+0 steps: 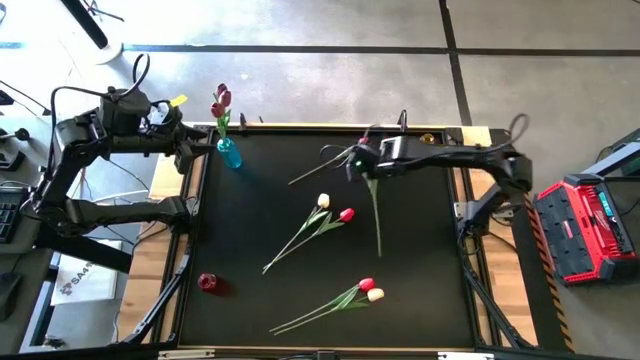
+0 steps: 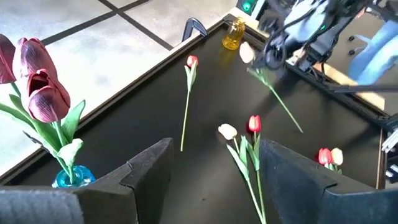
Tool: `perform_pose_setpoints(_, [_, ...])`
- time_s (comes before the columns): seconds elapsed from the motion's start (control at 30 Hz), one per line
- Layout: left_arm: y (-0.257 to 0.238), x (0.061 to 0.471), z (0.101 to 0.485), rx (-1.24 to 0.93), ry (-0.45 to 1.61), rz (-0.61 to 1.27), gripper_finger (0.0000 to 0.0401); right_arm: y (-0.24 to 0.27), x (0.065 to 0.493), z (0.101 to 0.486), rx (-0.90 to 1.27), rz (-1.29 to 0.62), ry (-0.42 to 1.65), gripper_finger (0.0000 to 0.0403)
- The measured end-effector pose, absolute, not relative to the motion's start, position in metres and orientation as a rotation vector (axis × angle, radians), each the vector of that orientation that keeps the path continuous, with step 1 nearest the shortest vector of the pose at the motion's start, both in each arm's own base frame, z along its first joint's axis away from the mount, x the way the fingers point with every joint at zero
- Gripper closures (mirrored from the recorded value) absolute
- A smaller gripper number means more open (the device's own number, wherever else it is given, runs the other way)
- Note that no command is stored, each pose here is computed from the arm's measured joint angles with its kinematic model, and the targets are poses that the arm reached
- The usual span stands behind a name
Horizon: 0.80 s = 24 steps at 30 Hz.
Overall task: Sort flowers into vase by color
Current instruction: Put the center yellow flower into the yellow vase
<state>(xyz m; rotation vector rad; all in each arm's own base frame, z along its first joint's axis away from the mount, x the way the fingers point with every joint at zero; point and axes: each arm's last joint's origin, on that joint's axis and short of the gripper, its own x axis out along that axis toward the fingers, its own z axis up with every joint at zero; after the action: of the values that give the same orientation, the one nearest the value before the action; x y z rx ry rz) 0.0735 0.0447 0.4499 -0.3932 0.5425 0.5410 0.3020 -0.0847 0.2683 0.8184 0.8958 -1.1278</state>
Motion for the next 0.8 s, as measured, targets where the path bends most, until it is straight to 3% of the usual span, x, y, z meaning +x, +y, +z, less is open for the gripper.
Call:
perform_pose_setpoints(0.2, [0.048, 0.078, 0.45, -0.426, 0.529, 0.57, 0.0174, -0.104, 0.271, 0.301, 0.676, -1.258, 0.72, 0.0402])
perform_pose_setpoints(0.5, [0.052, 0.086, 0.451, -0.471, 0.503, 0.568, 0.0174, -0.131, 0.241, 0.343, 0.502, -1.304, 0.514, 0.0403])
perform_pose_setpoints(0.8, [0.05, 0.09, 0.454, -0.464, 0.476, 0.58, 0.0174, -0.143, 0.194, 0.38, 0.329, -1.505, 0.361, 0.0403])
